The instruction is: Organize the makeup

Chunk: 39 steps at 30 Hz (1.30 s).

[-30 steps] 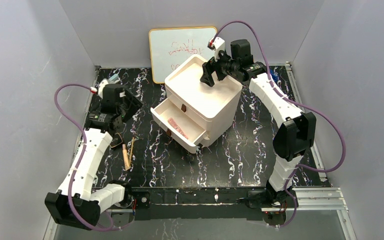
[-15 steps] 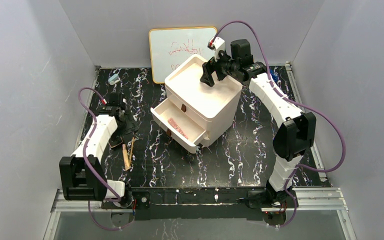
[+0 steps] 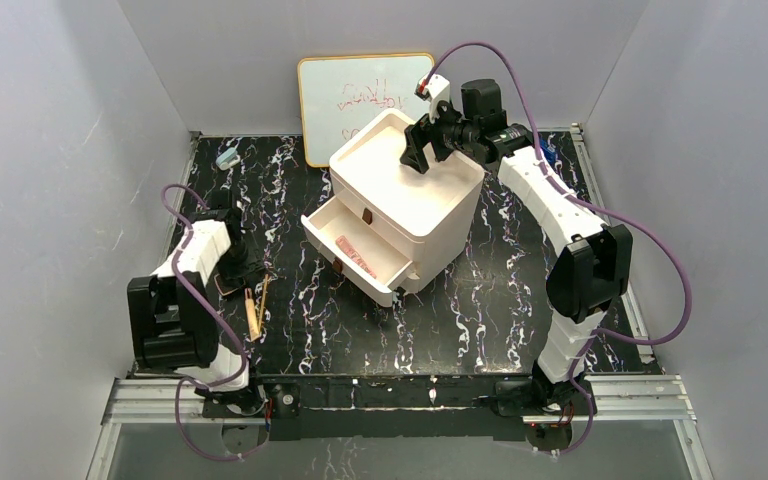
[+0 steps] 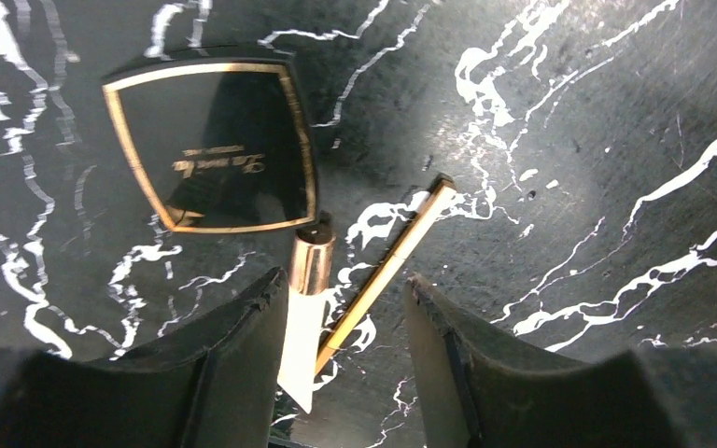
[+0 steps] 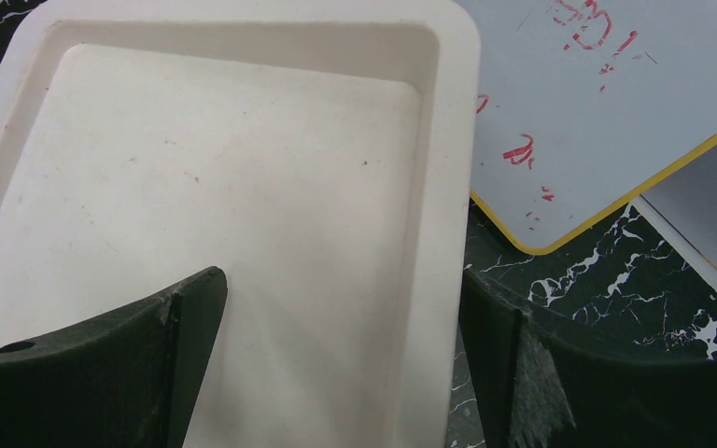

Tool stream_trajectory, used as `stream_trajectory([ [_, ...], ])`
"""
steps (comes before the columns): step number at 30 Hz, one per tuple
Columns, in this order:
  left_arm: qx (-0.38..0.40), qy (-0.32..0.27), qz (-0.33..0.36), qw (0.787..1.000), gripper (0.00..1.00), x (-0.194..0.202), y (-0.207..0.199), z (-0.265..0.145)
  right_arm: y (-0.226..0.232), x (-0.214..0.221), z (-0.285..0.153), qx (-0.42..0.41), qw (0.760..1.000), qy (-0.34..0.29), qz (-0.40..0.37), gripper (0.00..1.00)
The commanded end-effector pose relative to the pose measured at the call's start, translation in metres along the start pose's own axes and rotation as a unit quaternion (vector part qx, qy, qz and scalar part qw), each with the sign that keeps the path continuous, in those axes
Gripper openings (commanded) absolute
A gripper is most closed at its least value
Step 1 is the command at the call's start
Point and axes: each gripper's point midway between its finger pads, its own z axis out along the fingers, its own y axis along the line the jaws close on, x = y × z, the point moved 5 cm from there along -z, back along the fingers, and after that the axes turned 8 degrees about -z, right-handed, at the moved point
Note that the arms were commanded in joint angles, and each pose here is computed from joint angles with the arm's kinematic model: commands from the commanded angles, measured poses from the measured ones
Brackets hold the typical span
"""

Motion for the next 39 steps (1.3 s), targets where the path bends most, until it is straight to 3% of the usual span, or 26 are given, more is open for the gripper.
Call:
stream_trajectory([
  [1,0.035,0.063,0.009,0.997,0.45,0.017,-0.008,0.012,0.034,0.084,0.022,-0.065,0.982,0.145,0.099,1.0],
  [12,0.003,0.079,-0.002,0.997,0.42,0.018,-0.001,0.024,0.034,0.086,0.019,-0.059,0.983,0.145,0.095,1.0],
  [22,0.031,0.042,-0.023,0.998,0.41,0.003,0.011,-0.008,0.036,0.09,0.028,-0.075,0.98,0.149,0.106,1.0],
  [34,0.046,0.099,-0.068,0.992,0.42,0.022,0.017,0.0,0.037,0.09,0.027,-0.07,0.981,0.151,0.101,1.0],
  [39,0.025,0.092,-0.099,0.991,0.47,0.018,0.028,0.001,0.037,0.091,0.026,-0.068,0.981,0.15,0.099,1.0],
])
